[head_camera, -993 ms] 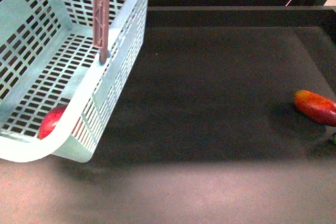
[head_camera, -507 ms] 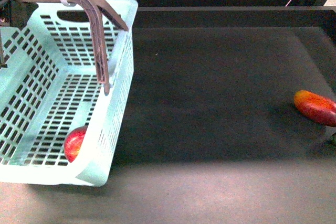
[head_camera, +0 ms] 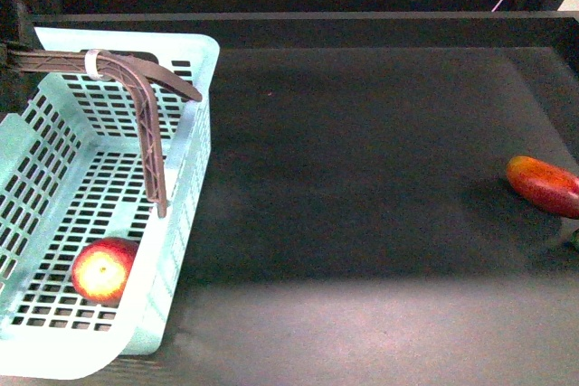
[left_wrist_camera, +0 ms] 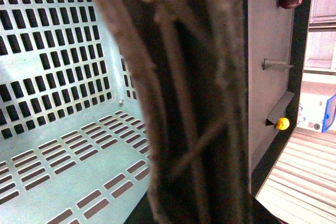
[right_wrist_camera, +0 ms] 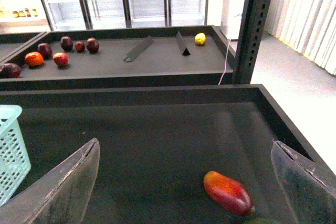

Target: Pick apple with right arm and hold basket with left

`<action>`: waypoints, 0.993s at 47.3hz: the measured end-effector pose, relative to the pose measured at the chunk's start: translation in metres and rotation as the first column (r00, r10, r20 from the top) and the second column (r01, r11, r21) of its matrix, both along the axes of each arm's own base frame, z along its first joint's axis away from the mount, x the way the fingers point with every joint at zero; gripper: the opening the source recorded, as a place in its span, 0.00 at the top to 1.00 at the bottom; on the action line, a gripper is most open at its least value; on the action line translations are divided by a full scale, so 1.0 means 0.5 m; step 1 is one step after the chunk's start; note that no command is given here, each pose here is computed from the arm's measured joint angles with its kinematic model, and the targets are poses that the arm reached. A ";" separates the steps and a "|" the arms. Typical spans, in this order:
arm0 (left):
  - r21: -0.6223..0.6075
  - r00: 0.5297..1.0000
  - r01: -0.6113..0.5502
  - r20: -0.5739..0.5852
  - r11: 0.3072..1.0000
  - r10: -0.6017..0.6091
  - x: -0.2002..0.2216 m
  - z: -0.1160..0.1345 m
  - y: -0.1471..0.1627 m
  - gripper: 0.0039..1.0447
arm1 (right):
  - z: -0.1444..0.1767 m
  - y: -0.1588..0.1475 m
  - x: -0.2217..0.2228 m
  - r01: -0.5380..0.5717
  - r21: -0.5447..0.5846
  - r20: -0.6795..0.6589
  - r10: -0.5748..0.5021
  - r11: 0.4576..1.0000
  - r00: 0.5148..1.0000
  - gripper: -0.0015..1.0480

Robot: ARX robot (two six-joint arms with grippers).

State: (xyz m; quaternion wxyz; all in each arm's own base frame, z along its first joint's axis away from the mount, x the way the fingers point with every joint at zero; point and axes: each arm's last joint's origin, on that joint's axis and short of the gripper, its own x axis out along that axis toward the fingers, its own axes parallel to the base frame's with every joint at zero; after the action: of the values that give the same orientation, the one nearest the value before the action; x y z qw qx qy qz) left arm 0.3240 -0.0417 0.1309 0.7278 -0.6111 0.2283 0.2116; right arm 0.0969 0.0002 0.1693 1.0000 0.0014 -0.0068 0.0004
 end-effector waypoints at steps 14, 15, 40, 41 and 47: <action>-0.011 0.998 -0.066 -0.009 0.998 0.066 -0.050 0.032 -0.003 0.49 | 0.000 0.000 0.000 0.000 0.000 0.000 0.000 1.000 1.000 0.09; -0.013 0.997 -0.074 -0.009 0.997 0.074 -0.056 0.037 -0.003 0.46 | 0.000 0.000 0.000 0.000 0.000 0.000 0.000 1.000 1.000 0.09; 0.166 0.990 0.082 0.101 0.983 -0.100 -0.179 0.055 0.019 0.19 | 0.000 0.000 0.000 0.000 0.000 0.000 0.000 1.000 1.000 0.09; 0.268 0.974 0.143 0.135 0.953 -0.184 -0.187 0.046 0.021 0.23 | 0.000 0.000 0.000 0.000 0.000 0.002 0.000 1.000 1.000 0.09; 0.762 0.828 0.099 0.293 0.640 -0.477 -0.230 0.058 0.036 0.45 | 0.000 0.000 0.000 0.000 0.000 0.000 0.000 1.000 1.000 0.09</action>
State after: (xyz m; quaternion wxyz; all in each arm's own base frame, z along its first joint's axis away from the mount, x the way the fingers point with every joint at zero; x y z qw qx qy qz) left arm 0.2087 -0.0235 0.1601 0.9640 -0.2625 0.0413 0.0057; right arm 0.0969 0.0002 0.1693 1.0000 0.0016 -0.0070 0.0004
